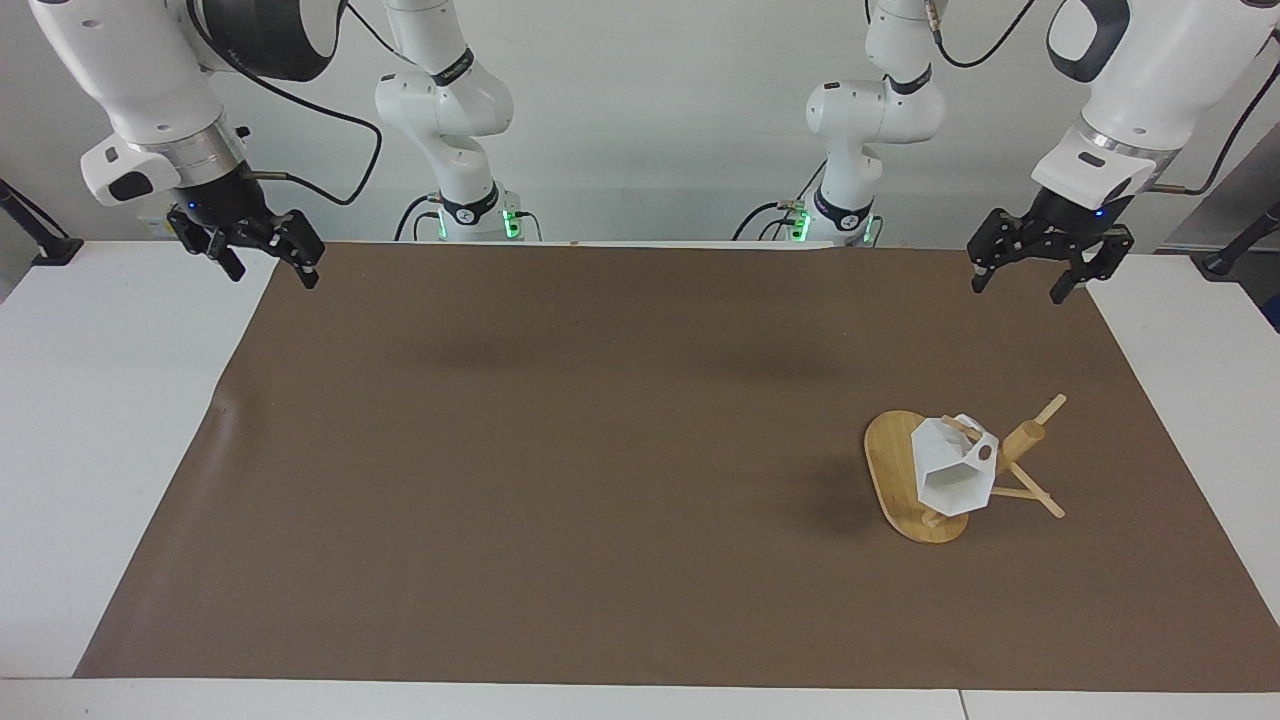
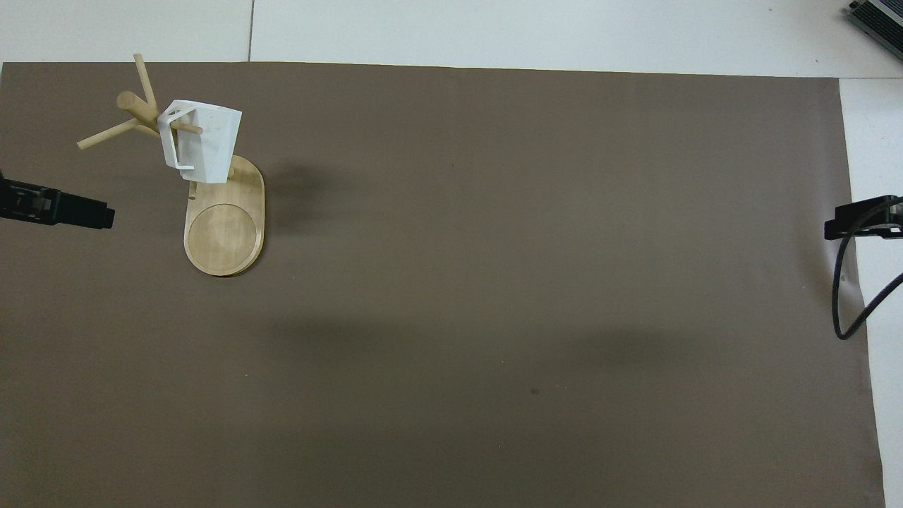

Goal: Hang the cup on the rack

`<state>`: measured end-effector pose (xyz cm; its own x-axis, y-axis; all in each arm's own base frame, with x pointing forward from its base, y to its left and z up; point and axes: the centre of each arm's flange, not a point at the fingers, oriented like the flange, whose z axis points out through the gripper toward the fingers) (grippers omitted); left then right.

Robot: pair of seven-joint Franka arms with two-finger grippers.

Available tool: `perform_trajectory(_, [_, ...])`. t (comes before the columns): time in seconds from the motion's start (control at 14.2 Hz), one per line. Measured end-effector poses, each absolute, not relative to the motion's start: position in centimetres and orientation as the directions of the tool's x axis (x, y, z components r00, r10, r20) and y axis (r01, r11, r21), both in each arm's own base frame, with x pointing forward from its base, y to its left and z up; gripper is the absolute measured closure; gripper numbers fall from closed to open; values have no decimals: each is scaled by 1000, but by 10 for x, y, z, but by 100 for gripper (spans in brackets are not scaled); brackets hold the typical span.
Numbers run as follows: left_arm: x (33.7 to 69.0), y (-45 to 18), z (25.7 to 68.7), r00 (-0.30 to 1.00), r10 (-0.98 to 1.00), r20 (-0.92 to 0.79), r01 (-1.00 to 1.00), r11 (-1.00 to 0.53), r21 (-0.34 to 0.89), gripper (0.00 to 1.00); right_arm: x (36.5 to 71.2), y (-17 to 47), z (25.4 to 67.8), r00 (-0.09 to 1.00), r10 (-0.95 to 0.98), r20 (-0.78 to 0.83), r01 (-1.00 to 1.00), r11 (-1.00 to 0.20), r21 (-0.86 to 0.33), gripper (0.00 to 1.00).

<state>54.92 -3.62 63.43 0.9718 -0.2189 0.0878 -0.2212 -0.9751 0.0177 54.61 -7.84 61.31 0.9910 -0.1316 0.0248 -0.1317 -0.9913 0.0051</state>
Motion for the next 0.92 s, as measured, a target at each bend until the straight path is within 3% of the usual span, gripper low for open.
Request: perform_trajectory(0.92, [535, -33, 648, 974, -220, 56, -221, -975, 18, 0, 546, -78, 613, 991, -132, 25, -132, -991, 5, 0])
